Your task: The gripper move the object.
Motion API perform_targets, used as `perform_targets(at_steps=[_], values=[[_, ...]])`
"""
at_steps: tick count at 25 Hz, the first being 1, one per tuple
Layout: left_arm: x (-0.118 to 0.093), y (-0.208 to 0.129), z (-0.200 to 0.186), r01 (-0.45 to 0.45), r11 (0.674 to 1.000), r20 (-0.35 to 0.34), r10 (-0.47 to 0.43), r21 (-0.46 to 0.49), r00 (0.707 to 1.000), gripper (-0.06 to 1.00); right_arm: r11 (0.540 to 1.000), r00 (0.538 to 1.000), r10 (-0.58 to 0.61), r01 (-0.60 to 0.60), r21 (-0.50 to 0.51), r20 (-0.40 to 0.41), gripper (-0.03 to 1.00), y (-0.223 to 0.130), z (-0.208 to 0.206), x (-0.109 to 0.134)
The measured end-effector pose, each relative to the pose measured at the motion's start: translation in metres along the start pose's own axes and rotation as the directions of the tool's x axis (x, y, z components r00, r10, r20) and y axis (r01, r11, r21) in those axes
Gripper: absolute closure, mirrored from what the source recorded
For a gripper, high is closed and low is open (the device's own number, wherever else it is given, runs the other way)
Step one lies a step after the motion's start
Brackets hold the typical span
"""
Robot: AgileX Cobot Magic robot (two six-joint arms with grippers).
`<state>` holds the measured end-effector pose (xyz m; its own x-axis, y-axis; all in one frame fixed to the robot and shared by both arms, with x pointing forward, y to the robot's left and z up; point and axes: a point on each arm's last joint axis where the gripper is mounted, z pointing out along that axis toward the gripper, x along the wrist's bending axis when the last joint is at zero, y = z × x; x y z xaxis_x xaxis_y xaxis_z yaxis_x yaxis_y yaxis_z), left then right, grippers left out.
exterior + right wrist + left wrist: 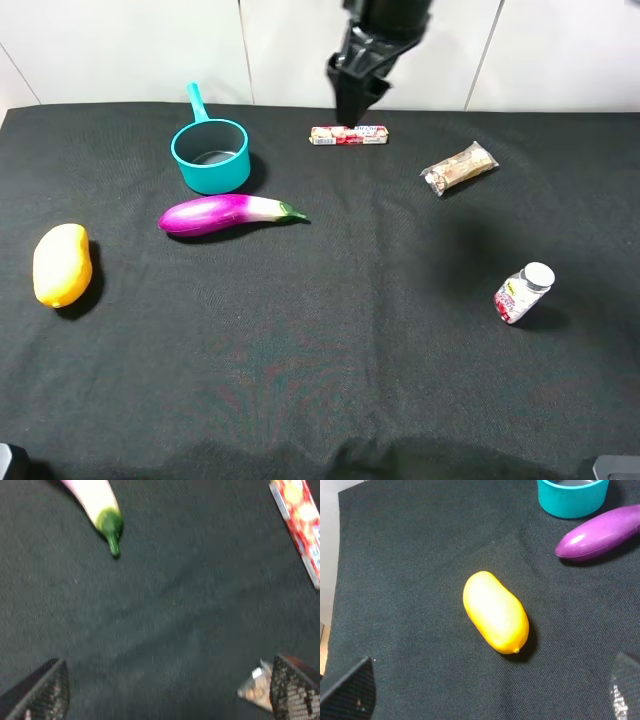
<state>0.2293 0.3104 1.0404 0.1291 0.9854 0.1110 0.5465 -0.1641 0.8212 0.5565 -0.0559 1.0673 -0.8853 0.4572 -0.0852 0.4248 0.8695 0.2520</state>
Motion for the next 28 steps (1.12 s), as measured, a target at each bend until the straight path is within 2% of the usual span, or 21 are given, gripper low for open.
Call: perform_targets(at_steps=[6, 13, 22, 28], values=[[0.000, 0.000, 0.000, 0.000, 1.000, 0.000, 0.000, 0.000, 1.000, -0.05, 0.996, 0.996, 0.082, -0.083, 0.012, 0.047, 0.36, -0.036, -0.027, -0.003], [0.000, 0.000, 0.000, 0.000, 1.000, 0.000, 0.000, 0.000, 1.000, -0.05, 0.991, 0.983, 0.134, -0.135, -0.001, 0.123, 0.36, -0.072, -0.060, 0.011], [0.000, 0.000, 0.000, 0.000, 1.000, 0.000, 0.000, 0.000, 1.000, -0.05, 0.973, 0.958, 0.220, -0.201, -0.118, 0.184, 0.36, -0.111, -0.110, 0.032], [0.000, 0.000, 0.000, 0.000, 1.000, 0.000, 0.000, 0.000, 1.000, -0.05, 0.952, 0.941, 0.280, -0.246, -0.184, 0.190, 0.36, -0.136, -0.130, 0.047]])
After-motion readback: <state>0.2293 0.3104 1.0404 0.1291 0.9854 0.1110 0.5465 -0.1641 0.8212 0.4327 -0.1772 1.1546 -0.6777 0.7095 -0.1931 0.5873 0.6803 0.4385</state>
